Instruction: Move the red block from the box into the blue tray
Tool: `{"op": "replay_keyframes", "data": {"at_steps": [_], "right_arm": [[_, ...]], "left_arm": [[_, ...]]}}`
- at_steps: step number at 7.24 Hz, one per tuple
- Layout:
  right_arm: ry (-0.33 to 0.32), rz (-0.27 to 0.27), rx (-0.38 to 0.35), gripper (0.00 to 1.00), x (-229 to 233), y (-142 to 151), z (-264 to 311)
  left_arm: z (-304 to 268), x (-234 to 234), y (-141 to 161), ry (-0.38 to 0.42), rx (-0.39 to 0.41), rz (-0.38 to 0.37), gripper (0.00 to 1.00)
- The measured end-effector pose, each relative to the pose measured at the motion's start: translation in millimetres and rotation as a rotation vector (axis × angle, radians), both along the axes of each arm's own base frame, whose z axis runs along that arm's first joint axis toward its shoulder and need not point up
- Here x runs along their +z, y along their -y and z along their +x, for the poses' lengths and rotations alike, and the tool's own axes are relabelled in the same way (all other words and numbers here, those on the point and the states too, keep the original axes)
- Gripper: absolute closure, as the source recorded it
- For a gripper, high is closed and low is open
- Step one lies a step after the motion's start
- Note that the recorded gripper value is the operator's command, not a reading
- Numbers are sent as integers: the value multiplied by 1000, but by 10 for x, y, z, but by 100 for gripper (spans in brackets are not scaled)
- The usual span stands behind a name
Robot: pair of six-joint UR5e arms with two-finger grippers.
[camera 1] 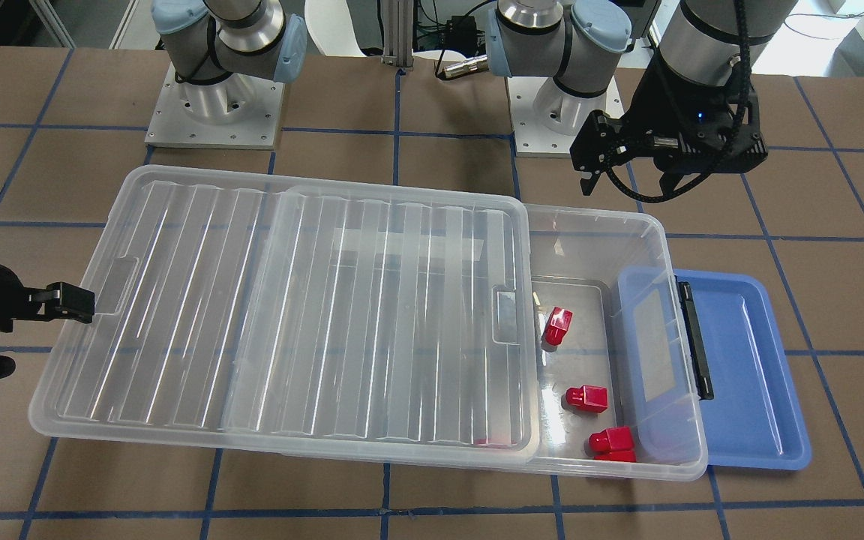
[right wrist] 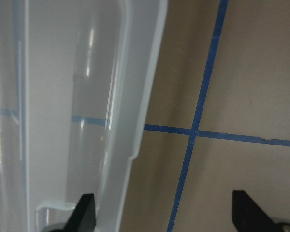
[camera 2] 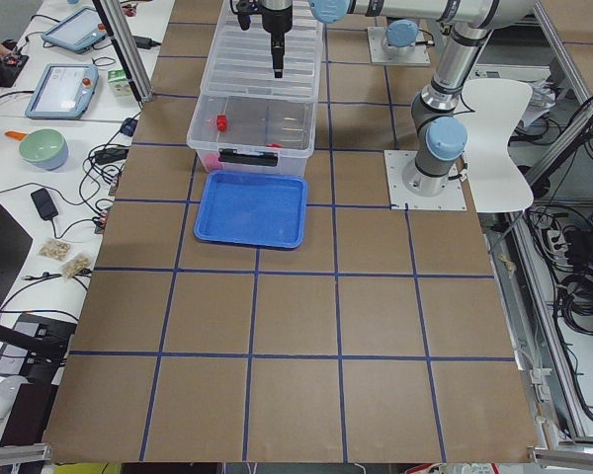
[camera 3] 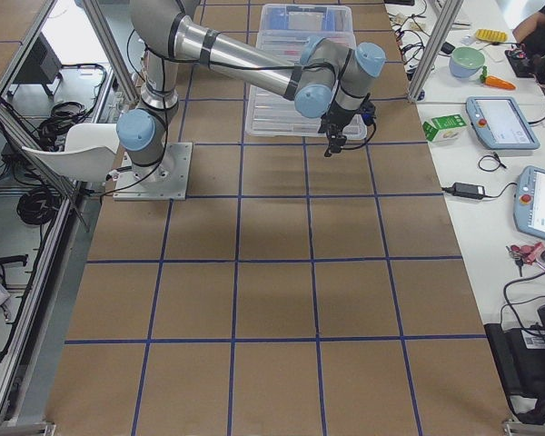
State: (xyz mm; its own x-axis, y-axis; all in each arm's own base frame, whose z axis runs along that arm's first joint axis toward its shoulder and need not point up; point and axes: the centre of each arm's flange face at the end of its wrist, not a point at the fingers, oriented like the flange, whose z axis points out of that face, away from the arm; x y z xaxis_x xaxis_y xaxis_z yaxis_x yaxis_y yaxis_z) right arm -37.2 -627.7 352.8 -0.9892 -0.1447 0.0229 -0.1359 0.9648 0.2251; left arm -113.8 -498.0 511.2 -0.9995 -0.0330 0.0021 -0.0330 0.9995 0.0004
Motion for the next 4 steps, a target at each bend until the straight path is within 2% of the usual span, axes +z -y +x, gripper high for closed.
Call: {"op": "replay_keyframes", "data": {"at_steps": [4], "right_arm": [[-4, -42, -11, 0, 273, -75, 55]], "left_arm": [[8, -67, 32, -1, -19, 16, 0]]}}
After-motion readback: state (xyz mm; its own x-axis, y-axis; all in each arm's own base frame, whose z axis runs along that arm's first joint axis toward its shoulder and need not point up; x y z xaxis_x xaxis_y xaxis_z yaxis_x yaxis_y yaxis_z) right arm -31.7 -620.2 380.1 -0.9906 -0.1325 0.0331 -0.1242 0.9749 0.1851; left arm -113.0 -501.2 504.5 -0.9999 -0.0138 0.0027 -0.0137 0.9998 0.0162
